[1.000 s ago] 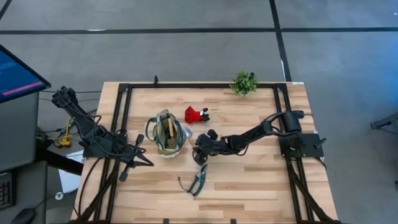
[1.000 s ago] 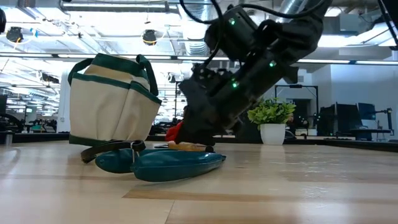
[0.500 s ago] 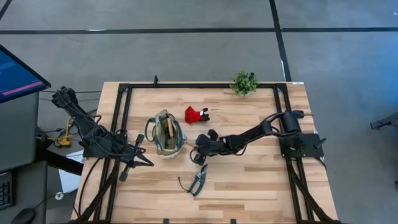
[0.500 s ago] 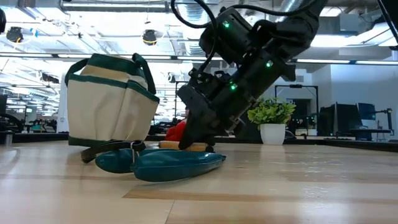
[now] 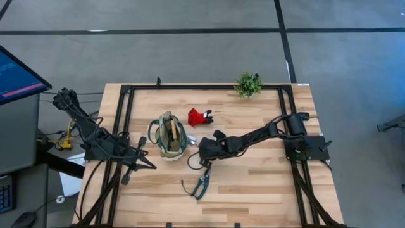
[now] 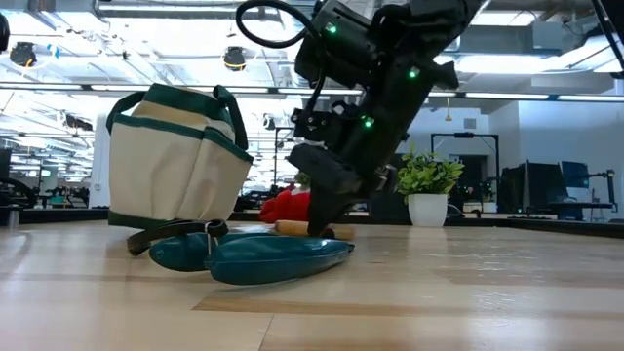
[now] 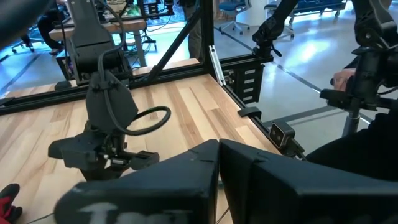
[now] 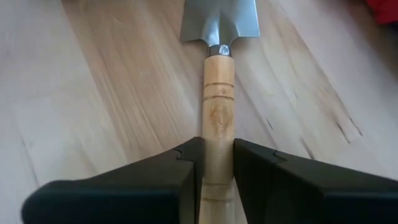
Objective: Pick & Place Garden tools in Gardening bag
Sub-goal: Put the brown trowel into the green gardening bag
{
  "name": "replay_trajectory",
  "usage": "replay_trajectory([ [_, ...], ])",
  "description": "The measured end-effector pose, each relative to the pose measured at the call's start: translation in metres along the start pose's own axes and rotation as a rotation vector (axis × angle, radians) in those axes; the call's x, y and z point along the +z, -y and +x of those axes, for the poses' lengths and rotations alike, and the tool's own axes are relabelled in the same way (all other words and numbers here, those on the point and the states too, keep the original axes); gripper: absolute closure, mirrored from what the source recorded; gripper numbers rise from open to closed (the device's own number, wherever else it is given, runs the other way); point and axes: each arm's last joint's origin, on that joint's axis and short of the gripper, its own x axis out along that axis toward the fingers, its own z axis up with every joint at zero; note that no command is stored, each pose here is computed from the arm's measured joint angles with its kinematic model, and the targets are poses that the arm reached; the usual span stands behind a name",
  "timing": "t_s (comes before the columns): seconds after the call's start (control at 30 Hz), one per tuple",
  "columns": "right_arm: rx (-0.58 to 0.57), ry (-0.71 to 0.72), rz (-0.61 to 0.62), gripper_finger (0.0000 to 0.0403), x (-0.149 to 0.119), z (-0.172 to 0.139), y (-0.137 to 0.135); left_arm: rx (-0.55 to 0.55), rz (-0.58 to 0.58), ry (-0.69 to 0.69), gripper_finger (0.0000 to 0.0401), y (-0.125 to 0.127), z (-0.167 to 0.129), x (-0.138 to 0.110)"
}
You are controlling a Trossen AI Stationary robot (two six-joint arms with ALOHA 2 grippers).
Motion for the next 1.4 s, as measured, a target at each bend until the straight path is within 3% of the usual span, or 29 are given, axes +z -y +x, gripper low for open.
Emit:
replay_trajectory([
  [0.27,-0.003,-0.072,-0.058,0.0349,-0.002,-0.03,0.001,0.0,0.0,0.0,0.0399,0.0,0.0,0.0],
  [0.53,-0.041,0.03,-0.083,0.0353,0.005,-0.09,0.005,0.003,-0.001,0.005,0.0399,0.0,0.0,0.001],
  [0.9,-0.146,0.191,-0.137,0.0353,-0.003,-0.171,0.016,0.178,-0.062,0.073,0.0399,-0.009,0.011,0.007],
  [1.03,-0.196,0.297,-0.154,0.0353,-0.007,-0.19,0.013,0.278,-0.161,0.064,0.0382,-0.023,0.024,0.005],
  [1.23,-0.245,0.366,-0.199,0.0353,-0.014,-0.198,0.004,0.442,-0.397,0.068,0.0322,-0.055,0.041,-0.002],
  [1.4,-0.304,0.407,-0.251,0.0353,-0.02,-0.191,-0.01,0.351,-0.587,0.132,0.0269,-0.078,0.053,0.001],
])
